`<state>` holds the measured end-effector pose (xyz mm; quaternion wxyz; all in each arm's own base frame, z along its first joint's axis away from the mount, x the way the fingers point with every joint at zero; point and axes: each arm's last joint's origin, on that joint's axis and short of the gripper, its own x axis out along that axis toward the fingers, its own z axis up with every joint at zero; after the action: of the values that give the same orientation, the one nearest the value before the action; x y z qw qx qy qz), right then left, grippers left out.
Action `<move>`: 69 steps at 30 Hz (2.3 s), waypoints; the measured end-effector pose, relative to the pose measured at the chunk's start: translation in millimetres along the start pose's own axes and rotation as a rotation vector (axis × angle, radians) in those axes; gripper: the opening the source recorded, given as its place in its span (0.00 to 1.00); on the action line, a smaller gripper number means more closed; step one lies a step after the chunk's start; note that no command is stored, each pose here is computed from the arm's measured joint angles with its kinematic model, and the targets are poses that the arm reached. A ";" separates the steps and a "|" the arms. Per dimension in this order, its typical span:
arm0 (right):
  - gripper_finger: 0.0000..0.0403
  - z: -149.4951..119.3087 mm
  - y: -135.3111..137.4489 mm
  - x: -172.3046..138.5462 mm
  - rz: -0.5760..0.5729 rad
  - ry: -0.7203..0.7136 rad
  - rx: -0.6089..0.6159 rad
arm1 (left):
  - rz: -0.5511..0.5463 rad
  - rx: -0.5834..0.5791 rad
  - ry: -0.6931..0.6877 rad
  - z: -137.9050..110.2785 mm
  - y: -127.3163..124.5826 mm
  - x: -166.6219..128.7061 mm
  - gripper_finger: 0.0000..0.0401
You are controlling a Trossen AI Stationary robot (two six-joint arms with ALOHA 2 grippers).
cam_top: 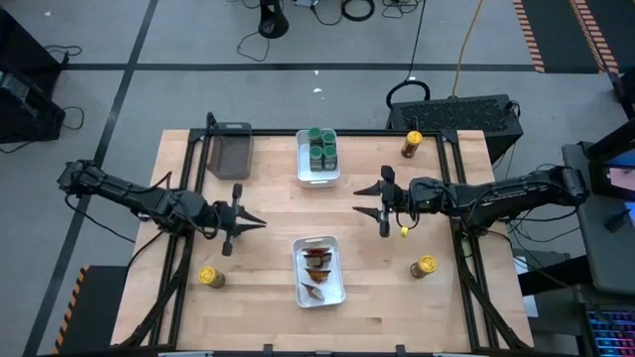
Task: Sort spices by type
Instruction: Put the top right yellow spice bottle into the transparent black bin
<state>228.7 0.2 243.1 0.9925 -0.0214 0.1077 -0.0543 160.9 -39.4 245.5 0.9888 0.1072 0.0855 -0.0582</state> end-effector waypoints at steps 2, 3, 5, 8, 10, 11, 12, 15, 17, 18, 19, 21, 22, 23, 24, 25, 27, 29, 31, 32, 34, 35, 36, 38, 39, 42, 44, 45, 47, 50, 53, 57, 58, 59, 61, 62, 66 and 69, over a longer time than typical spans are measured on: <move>0.43 -0.8 -6.2 0.6 -0.023 0.008 -0.011 | 0.031 0.013 -0.036 -4.6 3.5 -2.6 0.08; 0.43 -0.9 -9.7 0.9 -0.037 0.009 -0.019 | 0.045 0.021 -0.042 -7.3 5.4 -4.1 0.08; 0.43 -1.3 -16.2 1.3 -0.061 0.013 -0.033 | 0.078 0.021 -0.054 -12.0 9.4 -6.6 0.08; 0.43 -1.9 -26.8 1.7 -0.057 0.013 -0.036 | 0.132 0.010 -0.064 -15.9 17.5 -12.3 0.08; 0.43 -2.3 -32.8 1.6 -0.044 0.013 -0.025 | 0.158 0.004 -0.078 -15.9 22.3 -16.6 0.08; 0.43 -2.3 -36.0 1.3 -0.044 0.012 -0.017 | 0.164 0.002 -0.091 -14.9 24.3 -18.6 0.08; 0.43 -2.4 -38.6 0.3 -0.045 0.015 -0.008 | 0.166 0.000 -0.104 -14.0 26.1 -20.7 0.08; 0.43 -2.4 -45.7 -2.9 -0.074 0.023 0.009 | 0.179 -0.003 -0.107 -14.5 30.5 -27.8 0.08; 0.43 -2.1 -49.2 -5.8 -0.090 0.026 0.018 | 0.192 -0.014 -0.085 -17.1 32.2 -32.4 0.08; 0.43 -0.4 -51.2 -7.7 -0.100 0.015 0.028 | 0.199 -0.023 -0.077 -18.3 33.0 -34.7 0.08; 0.43 1.2 -53.0 -10.0 -0.109 0.004 0.040 | 0.206 -0.029 -0.074 -18.8 33.8 -37.0 0.08; 0.43 5.0 -55.7 -14.9 -0.124 -0.021 0.064 | 0.217 -0.035 -0.076 -19.3 34.7 -41.6 0.08; 0.43 6.9 -56.8 -17.4 -0.130 -0.034 0.074 | 0.222 -0.036 -0.075 -19.7 35.0 -44.0 0.08; 0.43 8.6 -57.5 -19.9 -0.134 -0.045 0.082 | 0.226 -0.036 -0.079 -19.7 35.2 -46.4 0.08; 0.43 10.0 -57.9 -22.2 -0.138 -0.053 0.090 | 0.230 -0.036 -0.087 -19.3 35.4 -48.7 0.08; 0.43 11.1 -58.7 -24.5 -0.142 -0.060 0.098 | 0.234 -0.037 -0.092 -19.2 35.5 -51.0 0.08; 0.43 12.8 -59.9 -28.6 -0.150 -0.067 0.109 | 0.241 -0.038 -0.099 -19.5 35.5 -55.5 0.08; 0.43 12.7 -62.2 -33.0 -0.166 -0.059 0.122 | 0.251 -0.058 -0.113 -19.0 36.0 -59.1 0.08; 0.43 13.9 -66.6 -37.1 -0.192 -0.033 0.146 | 0.292 -0.099 -0.119 -19.1 37.6 -61.5 0.08; 0.43 16.0 -69.2 -39.2 -0.207 -0.015 0.161 | 0.320 -0.126 -0.127 -18.7 38.8 -62.8 0.08; 0.43 21.3 -74.3 -42.6 -0.233 0.036 0.188 | 0.361 -0.175 -0.140 -18.4 40.7 -64.3 0.08; 0.43 24.5 -76.3 -44.1 -0.242 0.068 0.201 | 0.370 -0.198 -0.143 -18.4 41.2 -64.5 0.08; 0.43 27.4 -77.9 -44.9 -0.249 0.109 0.212 | 0.372 -0.218 -0.142 -18.9 41.4 -64.5 0.08; 0.43 34.0 -79.3 -47.4 -0.255 0.202 0.228 | 0.367 -0.245 -0.148 -18.8 41.4 -64.5 0.08; 0.43 37.2 -79.7 -49.0 -0.256 0.259 0.232 | 0.364 -0.256 -0.149 -19.0 41.3 -64.4 0.08; 0.43 53.9 -83.8 -58.8 -0.373 0.427 0.208 | 0.363 -0.292 -0.155 -19.0 41.3 -64.4 0.08; 0.43 68.0 -89.8 -68.3 -0.519 0.508 0.183 | 0.362 -0.303 -0.157 -19.0 41.3 -64.4 0.08; 0.43 75.0 -93.3 -72.1 -0.560 0.531 0.182 | 0.362 -0.305 -0.158 -19.0 41.3 -64.4 0.08; 0.43 87.6 -101.2 -77.9 -0.576 0.570 0.207 | 0.361 -0.305 -0.158 -19.0 41.2 -64.4 0.10; 0.44 96.6 -115.6 -80.6 -0.618 0.626 0.236 | 0.362 -0.306 -0.158 -19.0 41.3 -64.4 0.16; 0.48 91.3 -135.6 -77.7 -0.675 0.706 0.258 | 0.362 -0.318 -0.160 -19.0 41.3 -64.4 0.24; 0.56 70.1 -165.3 -68.5 -0.699 0.844 0.332 | 0.360 -0.358 -0.165 -19.3 41.3 -64.4 0.37; 0.58 64.4 -172.0 -66.0 -0.690 0.873 0.353 | 0.359 -0.370 -0.163 -19.6 41.2 -64.3 0.40; 0.61 59.5 -178.1 -63.5 -0.681 0.896 0.370 | 0.358 -0.383 -0.157 -20.3 41.0 -64.2 0.43; 0.66 50.8 -188.5 -59.4 -0.669 0.935 0.389 | 0.357 -0.386 -0.134 -22.5 40.5 -63.9 0.47; 0.68 47.0 -193.2 -58.0 -0.673 0.952 0.398 | 0.356 -0.386 -0.119 -23.9 40.2 -63.7 0.49; 0.75 34.9 -210.5 -56.1 -0.718 0.985 0.444 | 0.354 -0.409 -0.081 -27.8 39.4 -63.2 0.52; 0.76 27.3 -220.7 -57.1 -0.763 1.010 0.476 | 0.354 -0.411 -0.077 -28.2 39.3 -63.2 0.52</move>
<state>156.4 -211.8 293.7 0.7095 0.1892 0.5283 -0.4263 99.8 11.1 237.8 0.9872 -0.0849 0.0377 0.1300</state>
